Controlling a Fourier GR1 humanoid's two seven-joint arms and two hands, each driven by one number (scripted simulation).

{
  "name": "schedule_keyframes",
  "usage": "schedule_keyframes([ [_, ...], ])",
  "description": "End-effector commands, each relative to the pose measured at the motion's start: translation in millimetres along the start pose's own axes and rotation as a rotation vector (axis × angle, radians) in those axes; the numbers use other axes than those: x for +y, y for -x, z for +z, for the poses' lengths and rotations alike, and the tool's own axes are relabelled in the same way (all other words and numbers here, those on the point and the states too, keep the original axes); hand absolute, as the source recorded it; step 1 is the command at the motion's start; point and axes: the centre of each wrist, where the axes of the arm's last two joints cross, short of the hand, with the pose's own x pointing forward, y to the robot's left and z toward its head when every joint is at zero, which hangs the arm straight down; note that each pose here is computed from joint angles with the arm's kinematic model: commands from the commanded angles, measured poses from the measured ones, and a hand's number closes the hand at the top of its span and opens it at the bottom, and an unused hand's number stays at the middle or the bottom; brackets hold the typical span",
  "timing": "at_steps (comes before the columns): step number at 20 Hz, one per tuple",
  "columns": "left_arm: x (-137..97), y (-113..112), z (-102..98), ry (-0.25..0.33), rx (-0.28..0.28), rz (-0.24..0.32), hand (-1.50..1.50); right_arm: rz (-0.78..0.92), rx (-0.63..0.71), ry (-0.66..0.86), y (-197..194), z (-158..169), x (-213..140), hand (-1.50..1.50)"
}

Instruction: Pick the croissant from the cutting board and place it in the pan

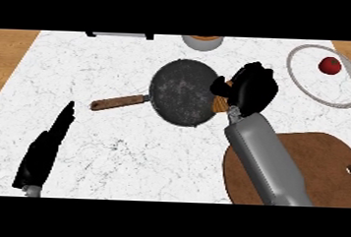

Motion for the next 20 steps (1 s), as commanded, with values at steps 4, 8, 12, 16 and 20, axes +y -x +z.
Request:
schedule_keyframes([
  [4, -9.6, -8.6, -14.1, 0.025, -0.037, 0.000, 0.00, -0.022, 0.313, -0.060, -5.4, -19.7, 28.8, 1.50],
  [8, -15.1, -8.8, -6.2, 0.065, -0.054, -0.010, 0.00, 0.061, 0.335, -0.167, -5.4, -37.2, 44.7, 1.50],
  [12, -18.5, -16.2, -14.5, 0.064, -0.065, 0.003, 0.00, -0.123, 0.437, -0.273, 3.8, -46.0, 49.2, 1.50],
  [16, -20.2, -9.6, -11.5, 0.072, -0.069, -0.009, 0.00, -0.314, 0.580, -0.292, 13.9, -59.3, 49.2, -1.50],
  [20, -25.7, -17.3, -16.8, 0.078, -0.074, -0.017, 0.00, -0.488, 0.509, -0.162, 6.8, -62.1, 47.2, -1.50],
])
